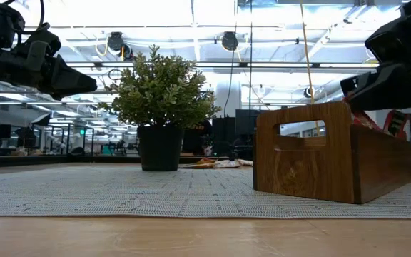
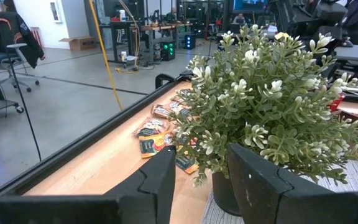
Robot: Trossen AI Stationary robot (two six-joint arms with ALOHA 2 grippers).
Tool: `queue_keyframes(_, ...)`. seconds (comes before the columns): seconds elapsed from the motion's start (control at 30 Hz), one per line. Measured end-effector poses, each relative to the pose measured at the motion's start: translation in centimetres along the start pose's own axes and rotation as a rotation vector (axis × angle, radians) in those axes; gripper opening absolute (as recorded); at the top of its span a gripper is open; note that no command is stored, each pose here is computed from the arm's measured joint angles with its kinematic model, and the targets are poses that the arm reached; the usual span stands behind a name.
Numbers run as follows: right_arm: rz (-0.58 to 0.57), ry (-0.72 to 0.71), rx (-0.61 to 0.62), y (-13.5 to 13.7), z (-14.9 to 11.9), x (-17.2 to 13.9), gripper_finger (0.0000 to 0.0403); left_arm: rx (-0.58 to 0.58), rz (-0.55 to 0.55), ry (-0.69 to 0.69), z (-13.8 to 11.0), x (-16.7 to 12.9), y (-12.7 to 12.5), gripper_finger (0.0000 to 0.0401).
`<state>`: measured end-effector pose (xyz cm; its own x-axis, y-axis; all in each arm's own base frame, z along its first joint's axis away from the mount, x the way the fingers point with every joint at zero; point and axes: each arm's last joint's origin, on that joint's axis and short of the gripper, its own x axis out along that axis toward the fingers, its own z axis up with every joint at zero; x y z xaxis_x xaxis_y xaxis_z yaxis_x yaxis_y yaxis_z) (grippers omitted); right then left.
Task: Pick & Place Tea
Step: Put the strawberry tea sachet into the brown organizer
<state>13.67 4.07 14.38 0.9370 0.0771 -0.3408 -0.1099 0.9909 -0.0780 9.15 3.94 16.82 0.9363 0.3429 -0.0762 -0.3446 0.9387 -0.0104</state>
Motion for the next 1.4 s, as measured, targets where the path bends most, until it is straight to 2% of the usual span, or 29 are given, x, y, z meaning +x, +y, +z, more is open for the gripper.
queue_keyframes(0.23, 0.003, -0.034, -0.011, 0.0, 0.3, 0.0, 0.0117, 0.000, 0.000, 0.000, 0.0, 0.0, 0.0, 0.0147)
queue_keyframes(0.37, 0.004, -0.047, -0.020, 0.0, 0.5, -0.1, 0.0148, 0.000, 0.000, 0.000, 0.0, 0.0, 0.0, 0.0147)
queue_keyframes(0.53, 0.024, -0.163, -0.044, 0.3, 1.6, -0.3, 0.0155, 0.000, 0.000, 0.000, 0.0, 0.0, 0.0, 0.0147)
queue_keyframes(0.67, 0.085, -0.177, -0.118, 1.4, 3.4, -0.5, 0.0138, 0.000, -0.001, 0.000, 0.0, 0.0, 0.0, 0.0147)
queue_keyframes(0.73, 0.117, -0.117, -0.162, 2.0, 4.5, -0.4, 0.0122, 0.000, -0.001, 0.000, 0.0, 0.0, 0.0, 0.0147)
queue_keyframes(0.83, 0.158, 0.053, -0.186, 2.8, 6.2, -0.1, 0.0084, 0.000, -0.001, 0.000, 0.0, 0.0, 0.0, 0.0148)
queue_keyframes(0.97, 0.186, 0.380, -0.123, 3.9, 7.2, 0.4, 0.0013, 0.000, -0.001, 0.000, 0.0, 0.0, 0.0, 0.0147)
queue_keyframes(1.07, 0.193, 0.552, -0.052, 4.9, 6.9, 0.8, 0.0005, 0.000, 0.000, 0.000, 0.0, 0.0, 0.0, 0.0148)
queue_keyframes(1.2, 0.229, 0.634, -0.051, 5.9, 6.0, 1.4, 0.0001, 0.000, 0.000, 0.000, 0.0, 0.0, 0.0, 0.0147)
queue_keyframes(1.4, 0.102, 0.707, -0.102, 5.3, 5.1, 1.8, 0.0000, 0.000, 0.000, 0.001, 0.0, 0.0, 0.0, 0.0147)
